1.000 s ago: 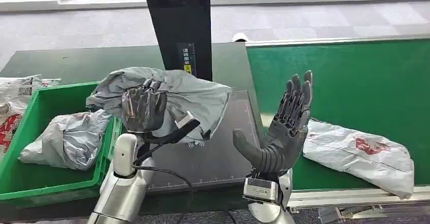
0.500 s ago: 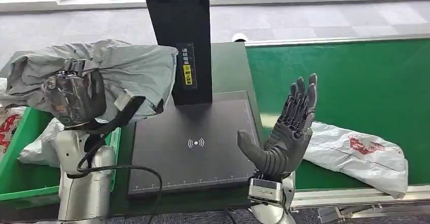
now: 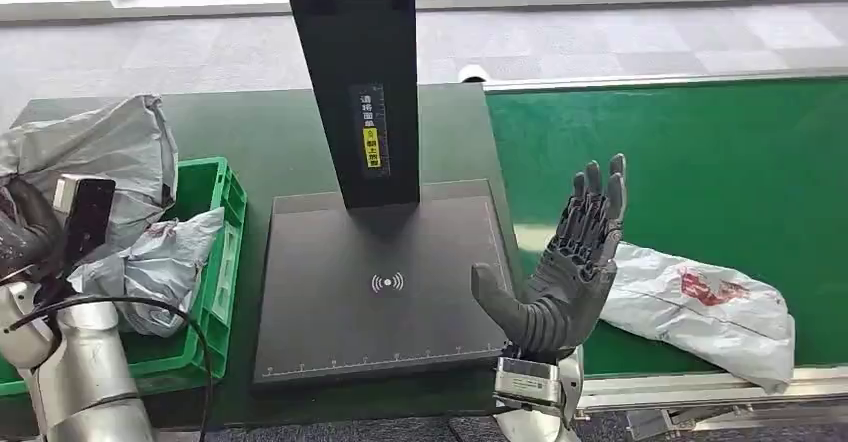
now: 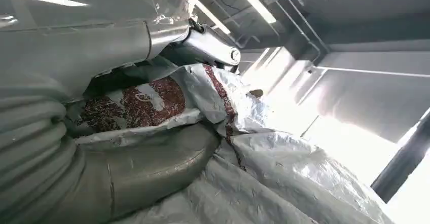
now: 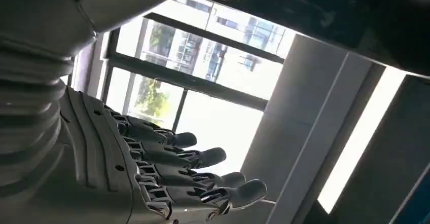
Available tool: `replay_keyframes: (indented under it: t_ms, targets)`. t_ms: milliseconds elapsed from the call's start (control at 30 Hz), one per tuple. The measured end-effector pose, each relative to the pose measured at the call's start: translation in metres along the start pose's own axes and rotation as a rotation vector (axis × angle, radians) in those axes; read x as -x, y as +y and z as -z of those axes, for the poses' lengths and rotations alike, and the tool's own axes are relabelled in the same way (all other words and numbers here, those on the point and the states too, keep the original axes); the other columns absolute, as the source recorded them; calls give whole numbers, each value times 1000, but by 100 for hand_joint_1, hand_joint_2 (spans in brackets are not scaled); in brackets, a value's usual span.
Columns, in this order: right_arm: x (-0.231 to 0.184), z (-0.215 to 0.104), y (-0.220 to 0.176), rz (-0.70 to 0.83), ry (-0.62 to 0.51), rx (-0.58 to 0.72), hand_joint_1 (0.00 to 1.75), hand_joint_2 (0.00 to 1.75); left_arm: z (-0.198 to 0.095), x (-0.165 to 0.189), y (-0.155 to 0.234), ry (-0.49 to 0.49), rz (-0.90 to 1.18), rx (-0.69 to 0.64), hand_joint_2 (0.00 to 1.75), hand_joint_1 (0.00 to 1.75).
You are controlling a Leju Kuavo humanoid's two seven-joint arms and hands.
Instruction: Moved the parcel from conveyor to table for the left to box.
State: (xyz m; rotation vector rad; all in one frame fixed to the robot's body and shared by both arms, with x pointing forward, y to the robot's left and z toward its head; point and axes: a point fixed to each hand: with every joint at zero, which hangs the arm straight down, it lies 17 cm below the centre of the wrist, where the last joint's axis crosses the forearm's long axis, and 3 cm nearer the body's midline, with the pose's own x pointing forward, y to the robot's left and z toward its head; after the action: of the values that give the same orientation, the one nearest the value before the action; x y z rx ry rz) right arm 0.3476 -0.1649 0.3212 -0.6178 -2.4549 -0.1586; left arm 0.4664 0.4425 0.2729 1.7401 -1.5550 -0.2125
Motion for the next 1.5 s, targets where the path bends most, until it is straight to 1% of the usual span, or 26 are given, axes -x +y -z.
replay_keyframes:
  t_ms: [33,67,100,233,267,467,700,933,1500]
  targets:
    - [0,0,0,0,0,-1,0,175,-1,4,-2,9,8,5,175,175]
    - [0,0,0,0,-1,-1,0,175,-1,8,-3,16,13,8,175,134]
    - [0,0,0,1,0,-1,0,175,-2,12,-3,25,16,10,175,0]
    - [0,0,0,1,1,0,0,175,-4,26,-2,49,20,6,175,0]
    - [1,0,1,2,3,-1,0,175,-5,30,-1,56,16,1,0,0]
    - [4,-2,2,7,14,-3,0,175,-2,31,7,34,-13,-34,0,0]
    - [6,-4,3,7,21,-8,0,175,-5,39,8,67,-20,-44,0,0]
    - [7,-5,4,6,25,-11,0,175,-6,41,8,79,-23,-45,0,0]
    - [8,-6,5,5,28,-15,0,175,-7,41,8,84,-25,-44,0,0]
